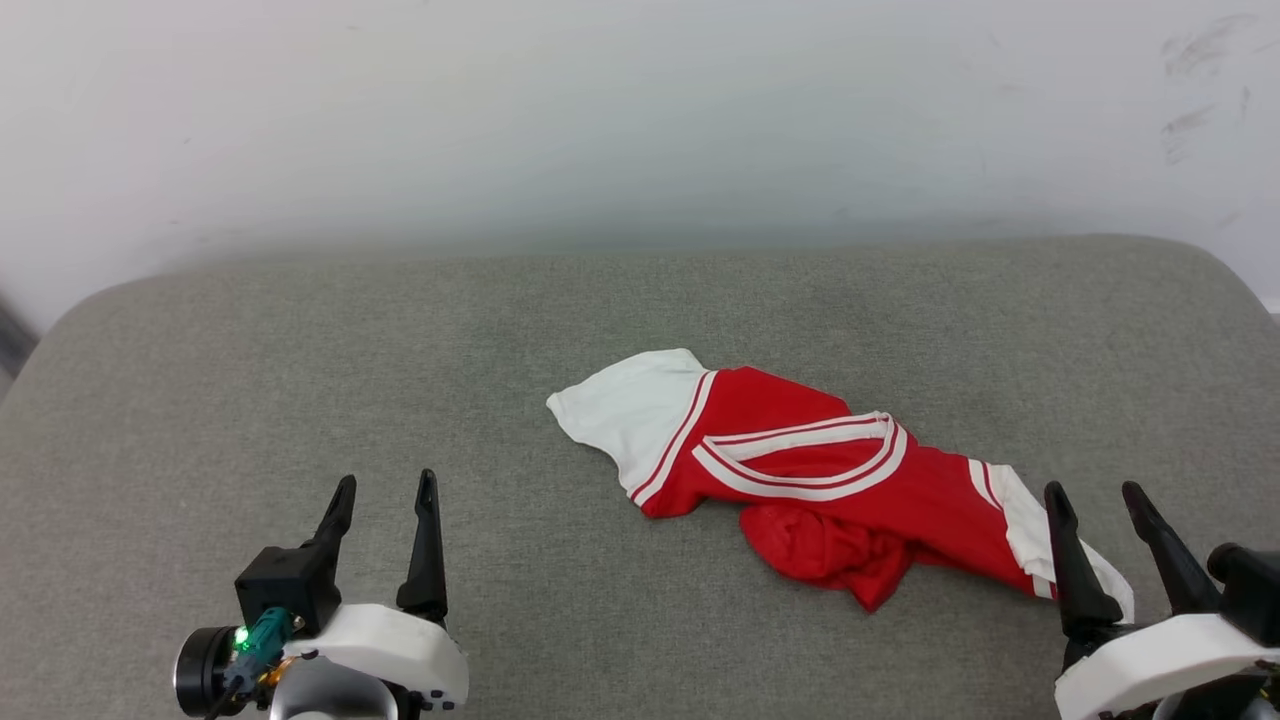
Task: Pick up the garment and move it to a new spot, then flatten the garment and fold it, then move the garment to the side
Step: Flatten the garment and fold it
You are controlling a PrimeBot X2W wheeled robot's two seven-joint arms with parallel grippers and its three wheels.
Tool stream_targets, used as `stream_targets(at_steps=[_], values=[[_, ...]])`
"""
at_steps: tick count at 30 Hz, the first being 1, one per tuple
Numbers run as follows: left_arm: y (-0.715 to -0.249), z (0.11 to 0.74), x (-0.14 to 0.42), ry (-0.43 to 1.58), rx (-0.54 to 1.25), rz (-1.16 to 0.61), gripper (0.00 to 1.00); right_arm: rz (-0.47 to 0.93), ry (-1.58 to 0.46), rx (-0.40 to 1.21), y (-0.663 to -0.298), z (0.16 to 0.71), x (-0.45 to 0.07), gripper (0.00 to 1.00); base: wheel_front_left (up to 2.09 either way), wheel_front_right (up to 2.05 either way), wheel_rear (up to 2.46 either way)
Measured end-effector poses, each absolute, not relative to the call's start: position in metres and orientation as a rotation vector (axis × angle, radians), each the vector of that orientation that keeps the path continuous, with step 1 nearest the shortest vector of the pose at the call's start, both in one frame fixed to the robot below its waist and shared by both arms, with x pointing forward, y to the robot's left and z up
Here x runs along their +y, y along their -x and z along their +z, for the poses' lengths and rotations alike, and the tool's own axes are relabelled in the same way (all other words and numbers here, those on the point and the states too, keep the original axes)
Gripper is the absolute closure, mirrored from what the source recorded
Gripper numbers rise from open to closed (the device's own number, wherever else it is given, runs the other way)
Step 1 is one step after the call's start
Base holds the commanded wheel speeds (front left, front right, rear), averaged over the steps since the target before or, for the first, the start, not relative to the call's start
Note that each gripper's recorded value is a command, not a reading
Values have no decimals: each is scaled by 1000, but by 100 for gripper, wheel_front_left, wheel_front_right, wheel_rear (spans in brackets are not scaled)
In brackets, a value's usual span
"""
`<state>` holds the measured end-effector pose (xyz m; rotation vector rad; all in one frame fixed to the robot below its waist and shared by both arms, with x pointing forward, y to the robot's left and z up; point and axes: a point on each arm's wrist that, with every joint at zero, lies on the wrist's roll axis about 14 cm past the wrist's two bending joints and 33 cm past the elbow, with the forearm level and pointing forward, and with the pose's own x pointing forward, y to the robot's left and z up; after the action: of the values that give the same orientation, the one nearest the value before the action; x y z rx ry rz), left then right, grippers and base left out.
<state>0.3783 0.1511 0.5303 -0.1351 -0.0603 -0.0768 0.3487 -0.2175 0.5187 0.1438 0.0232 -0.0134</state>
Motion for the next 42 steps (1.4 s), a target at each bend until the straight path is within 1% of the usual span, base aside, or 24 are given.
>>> stream_targets(at_steps=[3, 8, 12, 16, 22, 26, 30, 34, 40, 41, 42], values=[[-381, 524, 150, 123, -25, -90, 0, 3, -139, -20, -345, 534, -209, 0, 0, 0, 0], [-393, 513, 141, 97, 60, -138, 0, 2, -108, -43, -343, 549, -208, 0, 0, 0, 0], [-417, 512, 122, 91, 119, -208, 0, 0, -99, -57, -347, 558, -207, 0, 0, 0, 0], [-449, 507, 103, 73, 205, -282, 0, -3, -92, -74, -359, 566, -209, 0, 0, 0, 0], [-499, 481, 85, 26, 432, -384, 0, -34, -92, -60, -377, 558, -219, 0, 0, 0, 0], [-517, 453, 75, -13, 618, -440, 0, -60, -96, -25, -384, 543, -227, 0, 0, 0, 0], [-525, 420, 69, -57, 796, -485, 0, -85, -102, 8, -388, 528, -234, 0, 0, 0, 0], [-526, 385, 73, -96, 963, -482, 0, -106, -107, 31, -391, 515, -240, 0, 0, 0, 0], [-527, 363, 65, -119, 1096, -499, 0, -135, -108, 59, -390, 502, -248, 0, 0, 0, 0], [-525, 361, 63, -110, 1119, -503, 19, -137, -108, 63, -390, 500, -249, 0, 0, 0, 0], [-525, 360, 63, -110, 1129, -504, 54, -139, -108, 67, -389, 499, -249, 0, 0, 0, 0]])
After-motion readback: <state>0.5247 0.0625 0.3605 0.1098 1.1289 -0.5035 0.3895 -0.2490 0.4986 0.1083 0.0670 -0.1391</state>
